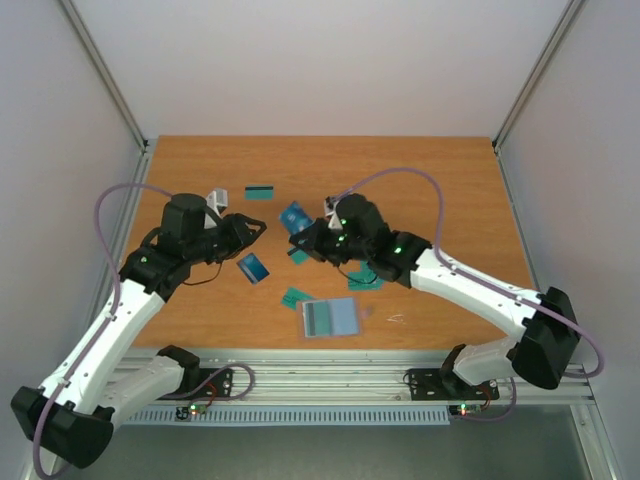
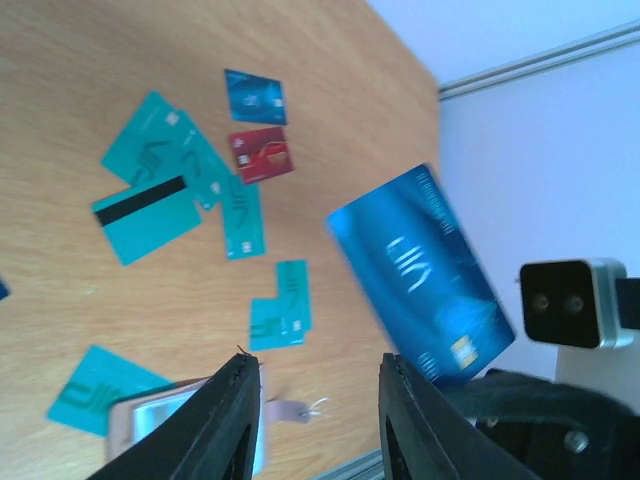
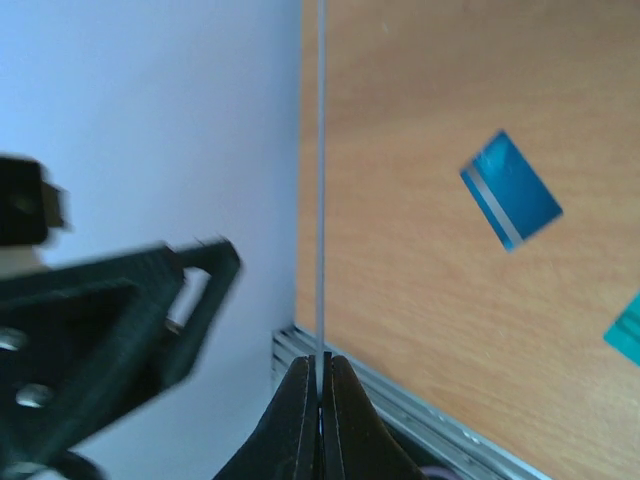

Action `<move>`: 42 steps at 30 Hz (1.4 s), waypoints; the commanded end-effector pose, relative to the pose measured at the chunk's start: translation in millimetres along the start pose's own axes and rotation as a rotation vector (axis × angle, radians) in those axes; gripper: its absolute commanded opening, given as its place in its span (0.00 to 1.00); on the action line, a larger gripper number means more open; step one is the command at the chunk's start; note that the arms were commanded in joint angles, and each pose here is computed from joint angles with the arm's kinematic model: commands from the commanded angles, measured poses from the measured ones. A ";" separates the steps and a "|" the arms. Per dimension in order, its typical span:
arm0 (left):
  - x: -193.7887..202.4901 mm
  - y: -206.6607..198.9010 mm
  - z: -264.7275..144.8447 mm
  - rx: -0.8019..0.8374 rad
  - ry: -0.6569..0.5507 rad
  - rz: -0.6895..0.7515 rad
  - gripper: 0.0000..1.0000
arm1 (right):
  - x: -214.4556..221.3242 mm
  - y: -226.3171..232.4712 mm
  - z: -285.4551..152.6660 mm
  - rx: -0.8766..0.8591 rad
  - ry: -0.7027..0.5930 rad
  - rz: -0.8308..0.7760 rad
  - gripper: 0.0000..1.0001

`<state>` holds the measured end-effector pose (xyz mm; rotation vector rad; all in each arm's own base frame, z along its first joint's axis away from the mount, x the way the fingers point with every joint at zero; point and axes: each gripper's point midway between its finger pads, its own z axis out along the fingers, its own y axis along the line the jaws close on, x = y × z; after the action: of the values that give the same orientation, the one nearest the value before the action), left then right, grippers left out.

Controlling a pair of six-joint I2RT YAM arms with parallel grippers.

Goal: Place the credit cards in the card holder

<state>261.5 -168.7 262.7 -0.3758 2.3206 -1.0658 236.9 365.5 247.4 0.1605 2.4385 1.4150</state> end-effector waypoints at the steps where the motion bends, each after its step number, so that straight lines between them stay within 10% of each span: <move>1: -23.0 -49.6 -10.8 0.260 -0.103 -0.094 0.35 | -27.7 25.7 -31.1 -0.080 -0.079 0.034 0.01; 25: -35.6 -109.2 -10.0 0.571 -0.132 -0.196 0.40 | -60.7 93.0 -49.4 -0.400 -0.120 0.192 0.01; 42: -31.7 -116.6 -2.2 0.612 -0.152 -0.205 0.23 | -52.0 98.6 -56.0 -0.436 -0.099 0.195 0.01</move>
<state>286.7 -229.5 352.4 -0.4673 1.8189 -1.6991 269.5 357.2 355.6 0.3954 2.0604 1.8854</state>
